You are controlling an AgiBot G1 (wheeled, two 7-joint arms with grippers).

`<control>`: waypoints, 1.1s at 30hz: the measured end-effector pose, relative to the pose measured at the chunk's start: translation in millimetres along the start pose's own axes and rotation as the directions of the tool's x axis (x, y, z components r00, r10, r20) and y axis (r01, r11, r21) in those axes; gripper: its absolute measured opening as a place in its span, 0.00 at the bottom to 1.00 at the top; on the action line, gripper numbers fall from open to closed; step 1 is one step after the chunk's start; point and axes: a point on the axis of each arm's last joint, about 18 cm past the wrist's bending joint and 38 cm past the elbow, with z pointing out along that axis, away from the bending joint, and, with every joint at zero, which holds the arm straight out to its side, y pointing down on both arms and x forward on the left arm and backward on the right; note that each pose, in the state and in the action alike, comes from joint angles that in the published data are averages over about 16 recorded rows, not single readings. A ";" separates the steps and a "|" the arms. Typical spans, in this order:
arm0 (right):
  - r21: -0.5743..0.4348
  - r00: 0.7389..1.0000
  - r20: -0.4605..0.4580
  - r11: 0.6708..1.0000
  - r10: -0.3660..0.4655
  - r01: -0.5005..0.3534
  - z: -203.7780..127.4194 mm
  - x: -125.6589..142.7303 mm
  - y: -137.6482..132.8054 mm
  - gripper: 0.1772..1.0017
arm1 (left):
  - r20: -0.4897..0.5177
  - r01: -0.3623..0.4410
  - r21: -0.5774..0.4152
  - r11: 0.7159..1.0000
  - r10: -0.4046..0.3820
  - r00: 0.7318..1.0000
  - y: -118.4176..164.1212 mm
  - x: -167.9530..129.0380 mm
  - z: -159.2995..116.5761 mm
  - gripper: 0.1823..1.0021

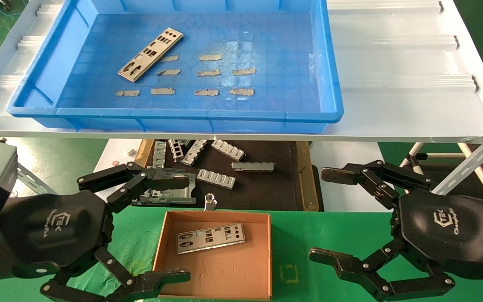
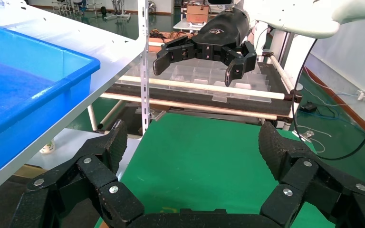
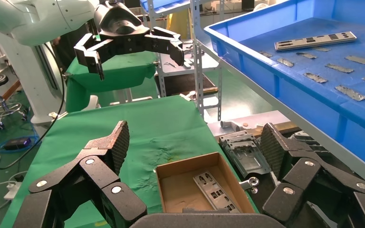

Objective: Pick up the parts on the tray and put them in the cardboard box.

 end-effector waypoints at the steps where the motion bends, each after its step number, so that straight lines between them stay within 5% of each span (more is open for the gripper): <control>1: 0.000 1.000 0.000 1.000 0.000 0.000 0.0 0.0 0.0 1.00 | 0.007 0.000 0.002 1.000 0.000 1.000 -0.5 -1.8 -0.2 1.00; 13: 0.000 1.000 0.000 1.000 0.000 0.000 0.0 0.0 0.0 0.93 | 0.236 0.005 0.037 0.999 -0.013 0.972 -14.9 -72.1 -4.8 1.00; 23: 0.000 1.000 0.000 1.000 0.000 0.000 0.0 0.0 0.0 0.77 | 0.486 -0.006 0.005 1.000 0.003 0.874 -30.9 -170.3 -6.6 1.00; 33: 0.000 1.000 0.000 1.000 0.000 0.000 0.0 0.0 0.0 0.48 | 0.611 0.028 -0.079 0.997 0.026 0.791 -38.9 -236.1 4.7 1.00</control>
